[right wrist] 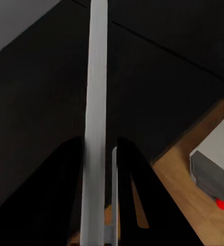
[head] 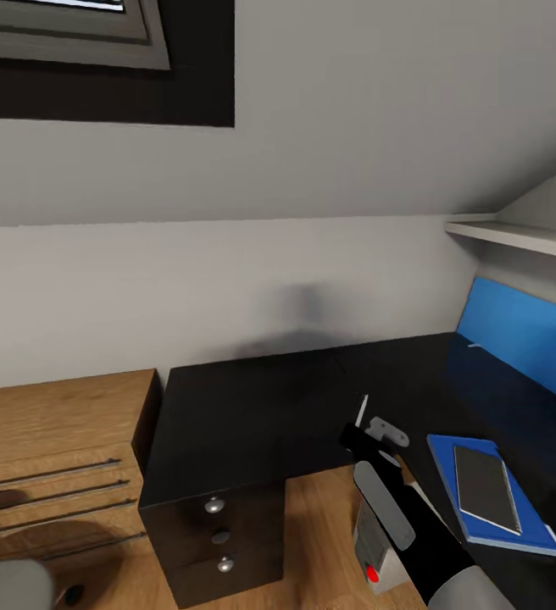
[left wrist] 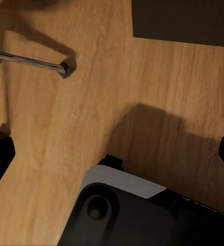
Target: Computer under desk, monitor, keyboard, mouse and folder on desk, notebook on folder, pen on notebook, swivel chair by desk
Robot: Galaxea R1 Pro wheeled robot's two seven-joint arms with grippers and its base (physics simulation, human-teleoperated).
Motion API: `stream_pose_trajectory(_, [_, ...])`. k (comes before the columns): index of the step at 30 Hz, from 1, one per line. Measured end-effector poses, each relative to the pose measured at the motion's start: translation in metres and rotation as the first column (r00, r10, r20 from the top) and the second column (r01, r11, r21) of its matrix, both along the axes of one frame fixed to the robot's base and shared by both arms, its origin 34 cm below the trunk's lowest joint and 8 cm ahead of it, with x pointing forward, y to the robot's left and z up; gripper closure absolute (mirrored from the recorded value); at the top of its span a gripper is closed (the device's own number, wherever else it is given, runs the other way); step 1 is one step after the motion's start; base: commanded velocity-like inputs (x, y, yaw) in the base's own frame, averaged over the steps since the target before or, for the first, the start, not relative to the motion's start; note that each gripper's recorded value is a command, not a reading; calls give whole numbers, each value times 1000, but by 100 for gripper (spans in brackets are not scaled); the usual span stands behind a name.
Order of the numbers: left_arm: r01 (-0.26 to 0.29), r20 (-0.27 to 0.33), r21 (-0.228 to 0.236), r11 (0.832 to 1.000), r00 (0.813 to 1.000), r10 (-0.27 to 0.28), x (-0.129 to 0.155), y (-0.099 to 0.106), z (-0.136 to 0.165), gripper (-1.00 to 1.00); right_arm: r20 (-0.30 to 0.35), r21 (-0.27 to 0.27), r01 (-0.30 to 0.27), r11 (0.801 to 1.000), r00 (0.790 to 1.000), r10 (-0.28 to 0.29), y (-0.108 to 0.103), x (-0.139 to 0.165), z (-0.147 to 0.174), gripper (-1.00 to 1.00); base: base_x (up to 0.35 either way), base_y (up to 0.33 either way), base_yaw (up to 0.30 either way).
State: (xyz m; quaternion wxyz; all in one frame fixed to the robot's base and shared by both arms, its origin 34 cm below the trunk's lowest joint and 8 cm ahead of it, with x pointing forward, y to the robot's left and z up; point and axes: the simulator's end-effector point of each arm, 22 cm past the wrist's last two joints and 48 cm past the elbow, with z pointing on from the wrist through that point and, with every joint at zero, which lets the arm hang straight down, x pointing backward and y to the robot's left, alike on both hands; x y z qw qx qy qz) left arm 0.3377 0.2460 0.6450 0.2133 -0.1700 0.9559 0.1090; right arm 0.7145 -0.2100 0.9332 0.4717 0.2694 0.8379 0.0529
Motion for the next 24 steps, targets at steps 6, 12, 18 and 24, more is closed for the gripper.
stream_pose_trajectory(6, [0,3,1,1000,1000,0,1,1,1,-100,-9,24,68,997,998,-68,-25,1,-3,100,0,0,-290])
stream_pose_trajectory(12, [0,5,2,1000,1000,0,1,1,1,-100,-18,48,131,990,991,-130,-49,0,-5,100,0,0,-293])
stream_pose_trajectory(18, [0,5,2,1000,1000,0,1,1,1,-100,-63,69,216,974,975,-212,-80,-8,-24,100,0,0,-296])
stream_pose_trajectory(24, [0,6,2,1000,1000,0,1,1,1,-100,-67,81,251,965,967,-246,-92,-10,-26,100,0,0,-297])
